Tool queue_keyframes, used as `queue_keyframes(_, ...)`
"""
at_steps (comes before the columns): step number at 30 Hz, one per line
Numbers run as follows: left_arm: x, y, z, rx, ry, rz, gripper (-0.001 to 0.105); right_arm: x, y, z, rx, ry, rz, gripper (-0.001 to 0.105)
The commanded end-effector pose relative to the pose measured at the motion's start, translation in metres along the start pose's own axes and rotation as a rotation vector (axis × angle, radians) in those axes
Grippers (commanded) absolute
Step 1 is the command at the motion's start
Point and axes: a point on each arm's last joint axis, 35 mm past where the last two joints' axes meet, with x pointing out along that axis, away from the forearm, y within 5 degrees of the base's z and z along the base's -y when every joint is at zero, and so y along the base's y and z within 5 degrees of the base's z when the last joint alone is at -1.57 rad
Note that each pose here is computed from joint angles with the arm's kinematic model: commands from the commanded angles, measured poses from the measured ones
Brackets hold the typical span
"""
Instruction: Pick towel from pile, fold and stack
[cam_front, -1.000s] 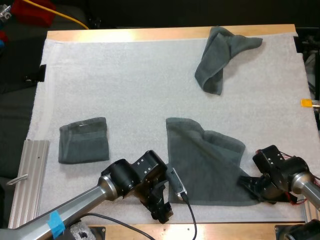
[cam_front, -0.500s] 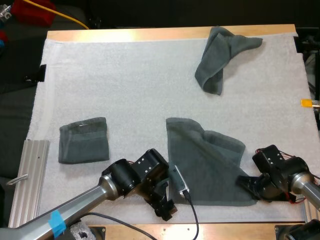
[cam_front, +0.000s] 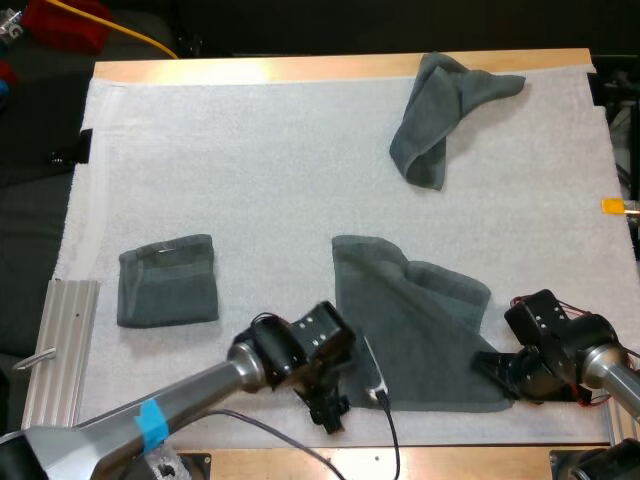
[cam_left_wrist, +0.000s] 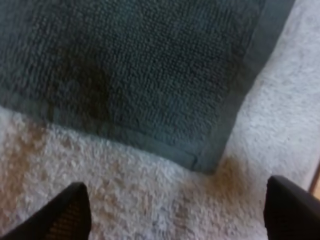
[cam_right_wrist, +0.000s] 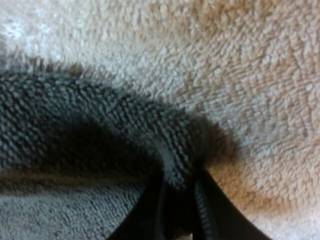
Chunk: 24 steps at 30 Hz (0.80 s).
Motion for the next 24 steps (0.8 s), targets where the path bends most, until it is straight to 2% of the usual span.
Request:
queue_keyframes(1,0.002,-0.004,0.001,0.039,-0.001,0.038,0.069,0.0,0.0,0.001,-0.002,-0.001,0.01,0.004)
queue_keyframes(6,0.014,-0.015,0.007,0.118,-0.004,0.179,0.069,0.0,0.0,0.001,-0.002,-0.001,0.01,0.004)
queue_keyframes(18,0.041,-0.012,0.011,0.117,0.047,0.172,0.068,0.0,0.0,0.0,-0.014,0.005,0.025,0.004)
queue_keyframes(19,0.042,-0.012,0.011,0.117,0.046,0.172,0.064,0.0,0.0,0.001,-0.015,0.005,0.026,0.004)
queue_keyframes(21,0.044,-0.012,0.012,0.117,0.043,0.17,0.047,0.0,0.0,0.0,-0.016,0.005,0.026,0.004)
queue_keyframes(24,0.044,-0.012,0.012,0.117,0.038,0.168,0.033,0.0,0.0,0.0,-0.016,0.005,0.027,0.004)
